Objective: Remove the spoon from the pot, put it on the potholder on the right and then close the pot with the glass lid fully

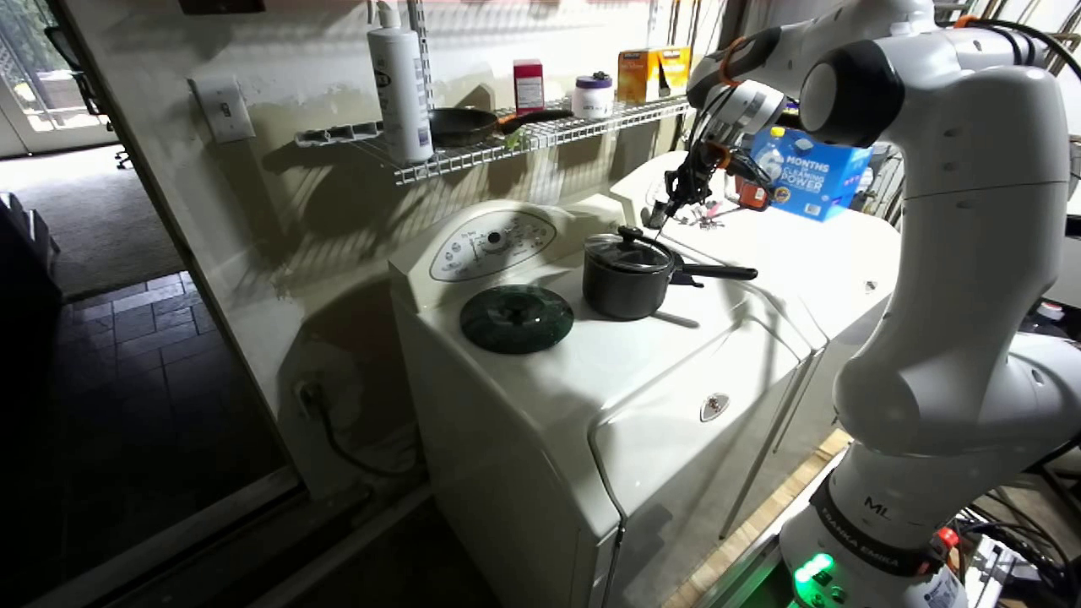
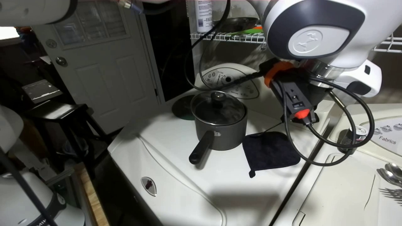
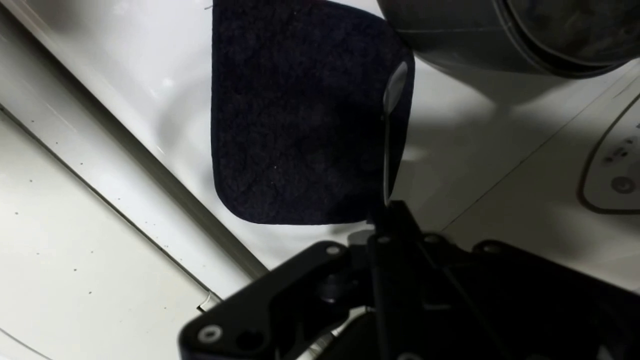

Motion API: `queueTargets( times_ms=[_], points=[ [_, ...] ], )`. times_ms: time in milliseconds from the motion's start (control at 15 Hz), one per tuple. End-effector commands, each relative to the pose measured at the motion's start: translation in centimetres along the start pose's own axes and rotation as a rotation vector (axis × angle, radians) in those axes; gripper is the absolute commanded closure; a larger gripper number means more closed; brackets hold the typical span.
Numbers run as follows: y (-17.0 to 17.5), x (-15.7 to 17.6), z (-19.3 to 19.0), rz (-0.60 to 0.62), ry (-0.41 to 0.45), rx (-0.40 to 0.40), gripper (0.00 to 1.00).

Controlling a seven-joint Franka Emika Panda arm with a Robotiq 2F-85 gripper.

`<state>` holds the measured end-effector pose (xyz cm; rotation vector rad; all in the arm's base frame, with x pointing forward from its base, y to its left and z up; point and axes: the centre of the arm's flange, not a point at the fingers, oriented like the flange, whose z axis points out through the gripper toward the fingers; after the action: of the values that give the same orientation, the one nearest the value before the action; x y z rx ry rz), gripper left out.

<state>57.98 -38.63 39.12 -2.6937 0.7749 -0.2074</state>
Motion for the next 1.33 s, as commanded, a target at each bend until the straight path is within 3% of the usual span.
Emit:
queueTargets(
  times_ms=[0,67,133,333,800,1267],
  points=[
    [0.0,1.1,-0.1,0.009,-0.005,0.017,0.99],
    [0.0,1.1,-0.2,0.008,-0.003,0.012,0.72],
    [0.1,1.1,-0.3,0.008,0.000,0.008,0.70],
    [0.2,1.0,-0.6,0.005,-0.001,-0.002,0.52],
    [0.0,0.7,-0.9,-0.005,0.000,-0.015,0.03],
    [-1.0,-1.1,-2.8,-0.028,0.021,-0.058,0.00]
  ],
)
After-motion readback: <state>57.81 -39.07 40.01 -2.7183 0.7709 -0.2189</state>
